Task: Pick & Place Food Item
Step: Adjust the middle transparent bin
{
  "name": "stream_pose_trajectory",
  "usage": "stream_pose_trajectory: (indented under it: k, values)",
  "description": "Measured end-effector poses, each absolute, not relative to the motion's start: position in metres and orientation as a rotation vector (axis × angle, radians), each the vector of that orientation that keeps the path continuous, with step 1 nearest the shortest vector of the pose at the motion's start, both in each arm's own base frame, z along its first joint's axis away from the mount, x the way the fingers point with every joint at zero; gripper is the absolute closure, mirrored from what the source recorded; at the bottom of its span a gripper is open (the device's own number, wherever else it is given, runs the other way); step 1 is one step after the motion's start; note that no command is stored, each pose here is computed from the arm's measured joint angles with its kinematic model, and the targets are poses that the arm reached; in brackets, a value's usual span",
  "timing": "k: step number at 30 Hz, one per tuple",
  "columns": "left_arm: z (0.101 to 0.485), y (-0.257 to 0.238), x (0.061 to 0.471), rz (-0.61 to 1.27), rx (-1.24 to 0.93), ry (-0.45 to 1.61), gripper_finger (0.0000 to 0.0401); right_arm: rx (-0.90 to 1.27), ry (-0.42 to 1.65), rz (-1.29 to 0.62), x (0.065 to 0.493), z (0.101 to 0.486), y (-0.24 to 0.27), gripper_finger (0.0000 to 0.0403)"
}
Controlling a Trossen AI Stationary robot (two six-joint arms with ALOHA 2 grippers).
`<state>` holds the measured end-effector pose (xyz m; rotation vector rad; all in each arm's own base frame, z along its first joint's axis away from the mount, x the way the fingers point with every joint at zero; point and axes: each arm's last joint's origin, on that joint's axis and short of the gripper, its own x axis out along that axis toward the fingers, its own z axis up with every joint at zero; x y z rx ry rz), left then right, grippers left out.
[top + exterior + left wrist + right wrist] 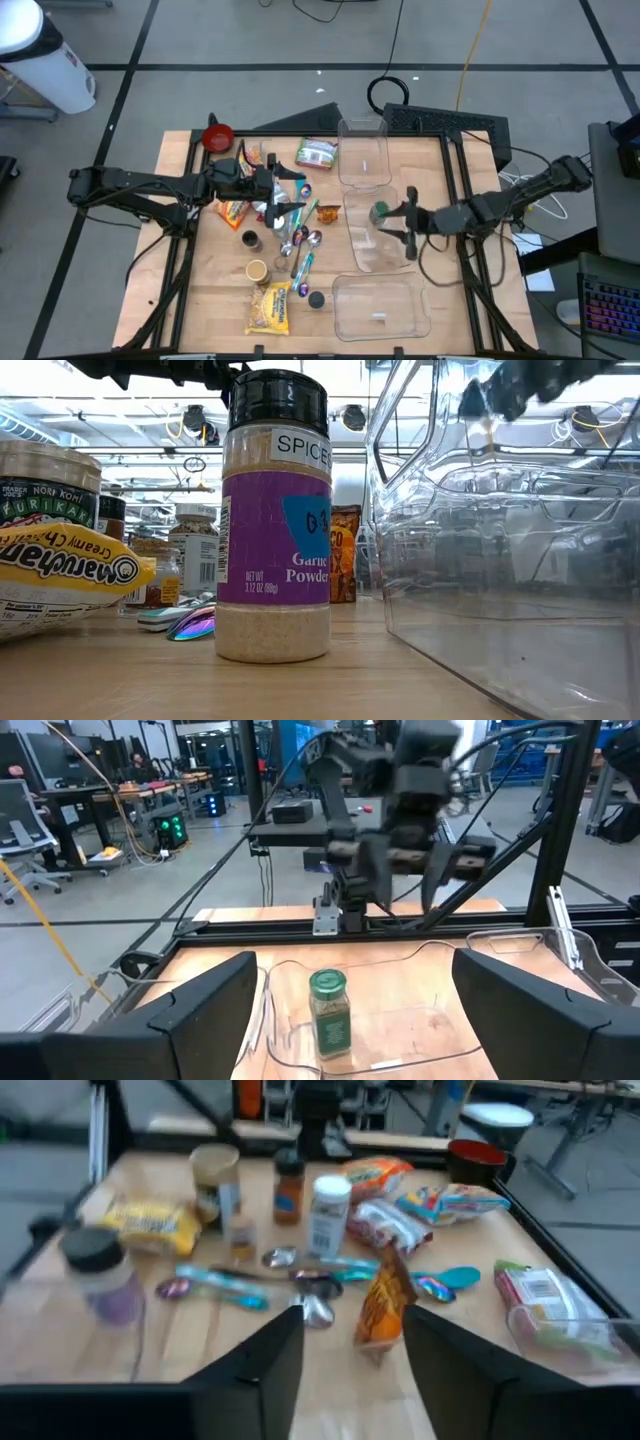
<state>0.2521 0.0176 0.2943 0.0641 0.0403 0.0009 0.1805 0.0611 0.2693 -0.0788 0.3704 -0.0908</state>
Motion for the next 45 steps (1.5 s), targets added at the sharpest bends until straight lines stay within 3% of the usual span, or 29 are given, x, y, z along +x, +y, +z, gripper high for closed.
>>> stream_pose_trajectory:
  k: [9,16,26,33,45]
  values:
    - [0.292,0.018,0.252,0.001,0.038,0.063,0.007,-0.076,0.72,-0.172,0.155,0.276,0.086,0.0392]
    - [0.292,0.018,0.252,0.001,0.038,0.063,0.007,-0.019,0.903,-0.277,0.137,0.273,0.09,0.0401]
    - [0.292,0.018,0.252,0.001,0.037,0.062,0.0063,0.133,1.146,-0.331,0.135,0.232,0.096,0.0402]
    - [0.292,0.018,0.252,0.001,0.035,0.061,0.0062,0.19,1.115,-0.257,0.143,0.215,0.102,0.0403]
    - [0.292,0.018,0.252,0.001,0.035,0.06,0.0059,0.192,1.023,-0.17,0.152,0.217,0.108,0.0403]
